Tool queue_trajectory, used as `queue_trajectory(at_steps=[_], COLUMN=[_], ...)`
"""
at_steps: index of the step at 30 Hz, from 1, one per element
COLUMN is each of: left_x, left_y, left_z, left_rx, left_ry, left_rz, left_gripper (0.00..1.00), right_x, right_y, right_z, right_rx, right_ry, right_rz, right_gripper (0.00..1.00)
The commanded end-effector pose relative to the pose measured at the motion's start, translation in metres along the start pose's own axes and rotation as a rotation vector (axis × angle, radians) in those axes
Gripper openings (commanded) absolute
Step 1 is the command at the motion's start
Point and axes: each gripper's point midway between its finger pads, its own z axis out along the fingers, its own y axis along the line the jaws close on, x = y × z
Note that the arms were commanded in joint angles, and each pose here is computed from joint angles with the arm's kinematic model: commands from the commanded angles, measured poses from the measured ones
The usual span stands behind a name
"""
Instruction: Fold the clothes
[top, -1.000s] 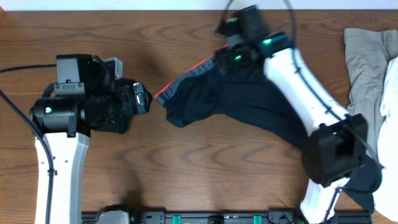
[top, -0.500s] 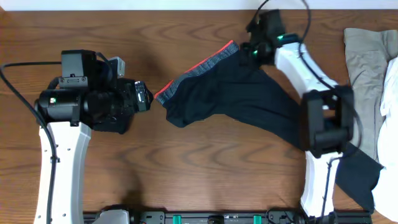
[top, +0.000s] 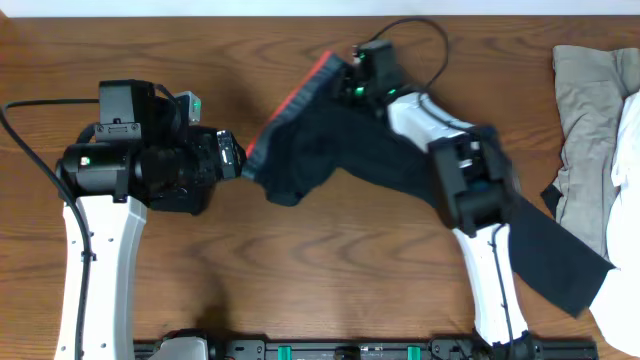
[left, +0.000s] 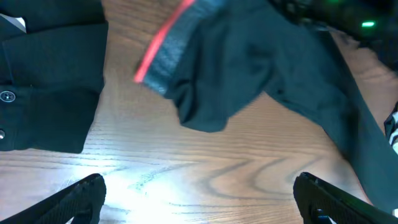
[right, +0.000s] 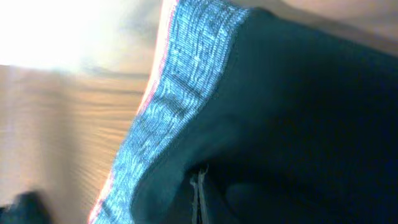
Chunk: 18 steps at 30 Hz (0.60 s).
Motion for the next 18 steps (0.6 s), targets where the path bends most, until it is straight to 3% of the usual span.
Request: queue_trajectory(at_steps=[1,5,9,14,18], left_x=[-0.002,-0.002,-0.001,-0.002,-0.002], left_y=[0.001,0.001,0.001,0.001,0.001], left_z=[0.0,0.0,0.0,0.0,0.0], left_rx=[-0.011,-0.011,-0.011,-0.011,-0.011], left_ry=[-0.004,-0.003,-0.003,-0.003,-0.003], left_rz=[0.019,0.019,0.019,0.02,0.02], left_gripper=[0.98,0.98,0.98,0.98,0.98], right_x=[0.101,0.132,0.13,0.068,0.007], right_y=[0.004,0.043,0.08,0.099,0.099], right_z=[0.052,0.064,0.057,0.015,-0.037], right_rx=[-0.068,-0.158,-0.284,-0.382,-0.353], right_ry=[0.2,0.216,0.244,0.208,0.131], right_rz=[0.084,-0.034,-0.169,-0.218,-0.287], right_gripper=[0.01,0.02,0.01,0.02,0.08])
